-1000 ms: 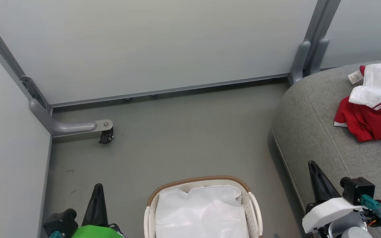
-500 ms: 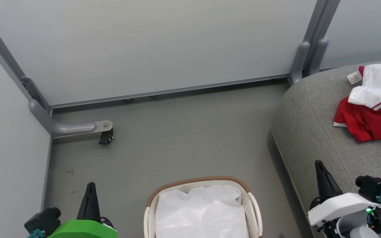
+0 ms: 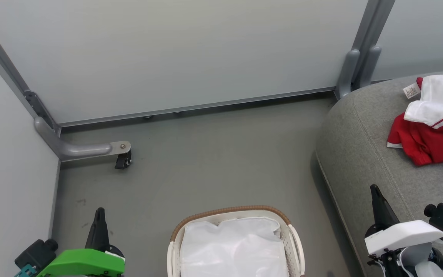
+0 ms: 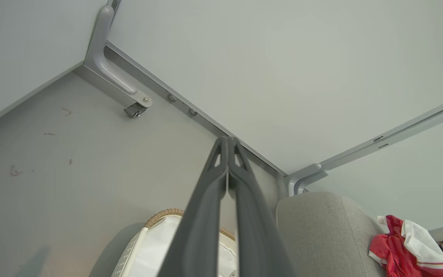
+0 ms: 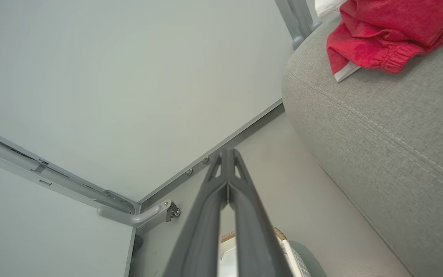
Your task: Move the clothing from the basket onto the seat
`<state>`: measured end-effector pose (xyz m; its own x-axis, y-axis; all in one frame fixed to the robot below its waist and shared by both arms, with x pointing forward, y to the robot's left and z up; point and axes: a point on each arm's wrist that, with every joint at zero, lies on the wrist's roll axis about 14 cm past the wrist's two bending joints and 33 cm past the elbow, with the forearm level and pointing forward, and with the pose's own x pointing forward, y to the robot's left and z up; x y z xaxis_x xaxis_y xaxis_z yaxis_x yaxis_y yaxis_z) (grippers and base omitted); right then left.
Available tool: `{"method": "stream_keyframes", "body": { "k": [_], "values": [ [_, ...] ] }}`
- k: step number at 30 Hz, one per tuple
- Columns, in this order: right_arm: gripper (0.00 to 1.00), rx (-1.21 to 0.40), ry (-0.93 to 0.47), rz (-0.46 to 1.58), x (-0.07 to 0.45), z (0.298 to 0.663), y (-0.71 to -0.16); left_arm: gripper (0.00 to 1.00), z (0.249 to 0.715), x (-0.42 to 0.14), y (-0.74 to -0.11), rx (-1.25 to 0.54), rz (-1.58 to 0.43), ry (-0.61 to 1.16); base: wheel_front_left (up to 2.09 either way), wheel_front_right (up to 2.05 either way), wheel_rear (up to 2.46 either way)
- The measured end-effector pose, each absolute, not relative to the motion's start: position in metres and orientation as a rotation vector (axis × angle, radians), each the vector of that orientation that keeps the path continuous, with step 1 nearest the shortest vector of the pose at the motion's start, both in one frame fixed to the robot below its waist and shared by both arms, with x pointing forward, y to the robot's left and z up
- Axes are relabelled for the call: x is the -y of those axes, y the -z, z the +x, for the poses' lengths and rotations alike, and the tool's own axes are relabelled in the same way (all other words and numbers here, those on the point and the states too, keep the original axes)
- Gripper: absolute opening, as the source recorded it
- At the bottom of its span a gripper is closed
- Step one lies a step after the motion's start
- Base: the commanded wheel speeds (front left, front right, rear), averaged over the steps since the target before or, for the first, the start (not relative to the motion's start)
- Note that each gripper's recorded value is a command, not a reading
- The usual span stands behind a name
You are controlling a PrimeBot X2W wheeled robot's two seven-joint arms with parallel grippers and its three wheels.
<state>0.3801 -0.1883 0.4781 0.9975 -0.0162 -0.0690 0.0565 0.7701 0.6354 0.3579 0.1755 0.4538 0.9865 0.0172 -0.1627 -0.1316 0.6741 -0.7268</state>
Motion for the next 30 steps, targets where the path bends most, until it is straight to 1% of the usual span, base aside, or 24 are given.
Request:
{"method": "stream_keyframes", "body": {
  "k": [30],
  "values": [
    [0.0, -0.058, 0.063, 1.071, 0.195, 0.383, -0.483, 0.0, 0.37, -0.186, -0.468, -0.116, -1.15, -0.088, 0.0, 0.0, 0.0]
  ]
}}
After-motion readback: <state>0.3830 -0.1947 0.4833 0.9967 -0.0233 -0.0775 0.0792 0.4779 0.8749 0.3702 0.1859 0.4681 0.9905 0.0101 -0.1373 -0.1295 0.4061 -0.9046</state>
